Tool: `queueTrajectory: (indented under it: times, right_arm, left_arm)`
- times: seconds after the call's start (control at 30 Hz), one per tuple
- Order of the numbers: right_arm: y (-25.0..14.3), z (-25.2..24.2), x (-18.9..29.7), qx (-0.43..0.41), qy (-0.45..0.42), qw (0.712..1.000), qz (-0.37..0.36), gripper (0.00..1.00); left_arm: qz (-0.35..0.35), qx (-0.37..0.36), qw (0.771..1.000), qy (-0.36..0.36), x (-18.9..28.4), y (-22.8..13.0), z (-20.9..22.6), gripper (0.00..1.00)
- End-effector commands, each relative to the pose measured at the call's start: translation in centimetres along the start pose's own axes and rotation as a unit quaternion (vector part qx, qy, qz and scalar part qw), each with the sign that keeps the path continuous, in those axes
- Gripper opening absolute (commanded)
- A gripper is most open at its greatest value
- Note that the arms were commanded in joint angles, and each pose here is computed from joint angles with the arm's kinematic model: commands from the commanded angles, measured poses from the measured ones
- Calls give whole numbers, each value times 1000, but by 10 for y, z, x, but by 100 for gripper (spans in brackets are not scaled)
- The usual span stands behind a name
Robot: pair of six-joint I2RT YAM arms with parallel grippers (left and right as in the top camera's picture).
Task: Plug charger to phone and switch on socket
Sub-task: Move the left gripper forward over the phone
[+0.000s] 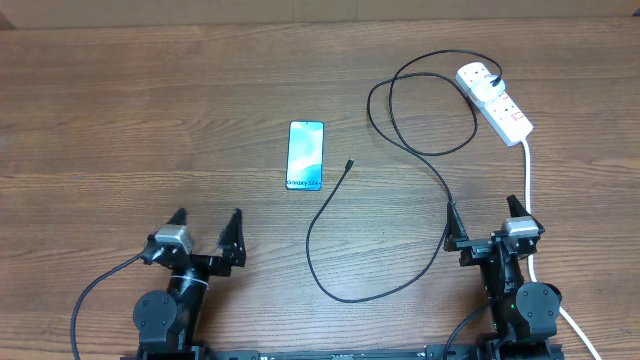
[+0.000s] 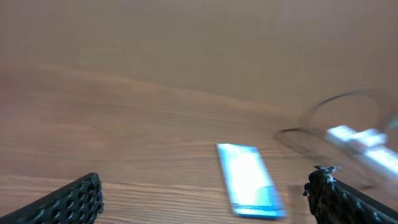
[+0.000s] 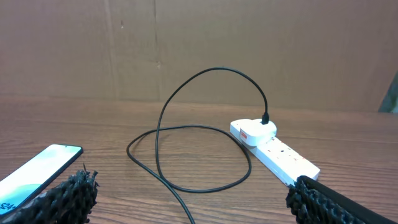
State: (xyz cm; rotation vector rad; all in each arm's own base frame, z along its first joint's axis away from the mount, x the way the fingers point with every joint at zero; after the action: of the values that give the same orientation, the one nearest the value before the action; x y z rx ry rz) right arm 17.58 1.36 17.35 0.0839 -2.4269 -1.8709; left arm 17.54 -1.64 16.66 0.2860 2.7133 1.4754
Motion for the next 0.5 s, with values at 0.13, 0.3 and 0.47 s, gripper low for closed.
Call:
queueTrajectory:
  times: [0.13, 0.3, 0.47]
  right_arm:
    - [-2, -1, 0, 2, -7, 1000, 0, 100]
    - [-2, -1, 0, 2, -7, 1000, 0, 100]
    - [-2, -1, 0, 2, -7, 1000, 0, 100]
  left_arm:
    - [-7, 184, 977, -106, 4, 14, -28, 100]
    - [-144, 127, 954, -232, 29, 71, -69, 100]
    - [-181, 67, 954, -231, 47, 114, -99, 100]
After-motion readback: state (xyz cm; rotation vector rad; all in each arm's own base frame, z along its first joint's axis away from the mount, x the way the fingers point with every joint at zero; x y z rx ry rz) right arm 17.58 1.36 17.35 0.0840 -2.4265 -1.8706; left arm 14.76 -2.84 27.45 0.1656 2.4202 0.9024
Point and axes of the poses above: each gripper's point midway between its finger pads, its own x axis back along the fingers, its own z axis along the line the jaws close on, y = z × x, the point moved 7 cm from there along x, back along the fingers, and after that the axes turned 14 degrees about x, right-handed, at the moved point
